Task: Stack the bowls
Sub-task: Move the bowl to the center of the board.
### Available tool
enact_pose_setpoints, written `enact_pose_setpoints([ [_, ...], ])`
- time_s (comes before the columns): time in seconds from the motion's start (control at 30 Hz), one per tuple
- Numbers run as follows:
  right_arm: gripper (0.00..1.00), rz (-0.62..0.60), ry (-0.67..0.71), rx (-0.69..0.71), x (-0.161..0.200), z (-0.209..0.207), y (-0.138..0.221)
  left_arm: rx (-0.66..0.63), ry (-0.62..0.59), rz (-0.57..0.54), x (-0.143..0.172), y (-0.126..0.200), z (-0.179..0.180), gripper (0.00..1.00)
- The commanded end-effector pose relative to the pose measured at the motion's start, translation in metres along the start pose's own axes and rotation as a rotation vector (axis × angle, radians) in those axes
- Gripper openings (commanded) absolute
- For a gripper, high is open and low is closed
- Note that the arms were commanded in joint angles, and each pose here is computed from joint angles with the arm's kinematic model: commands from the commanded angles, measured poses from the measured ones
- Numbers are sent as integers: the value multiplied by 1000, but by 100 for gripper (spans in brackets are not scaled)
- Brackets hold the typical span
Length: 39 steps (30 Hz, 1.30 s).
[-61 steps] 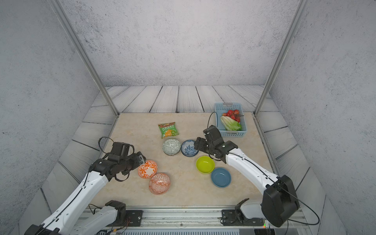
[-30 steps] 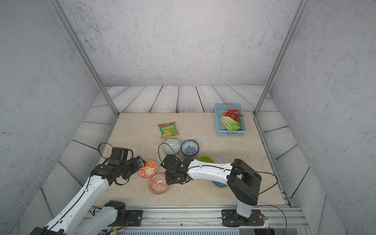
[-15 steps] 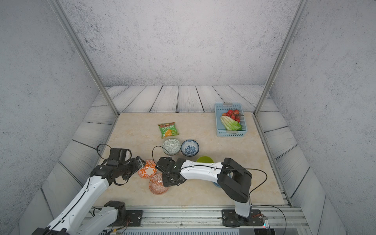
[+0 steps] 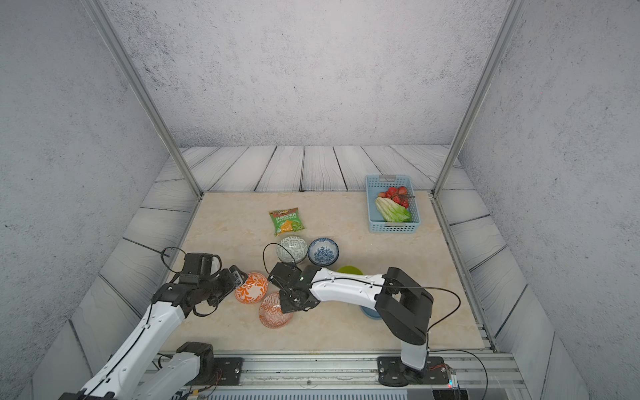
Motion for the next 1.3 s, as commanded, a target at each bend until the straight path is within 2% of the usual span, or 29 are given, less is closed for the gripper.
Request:
enact_pose_setpoints([
  [0.0, 0, -39, -65, 27, -21, -25, 7, 8, -1, -5, 1, -1, 2, 86],
  [0.37, 0, -61, -132, 7, -54, -28, -2, 45, 1, -11, -1, -3, 0, 86],
  [1.27, 0, -45, -141, 27, -69, -37, -21, 91, 43, -13, -3, -9, 5, 85],
])
Point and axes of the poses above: each gripper's point midway between its finger pads, its own y axis back along the fingers, its own z axis along the line the jaws close on, x = y × z, the point moved 2 cm from there along y, back along the fingers, and after that the axes turned 15 degrees about -y, right-handed, at the moved point
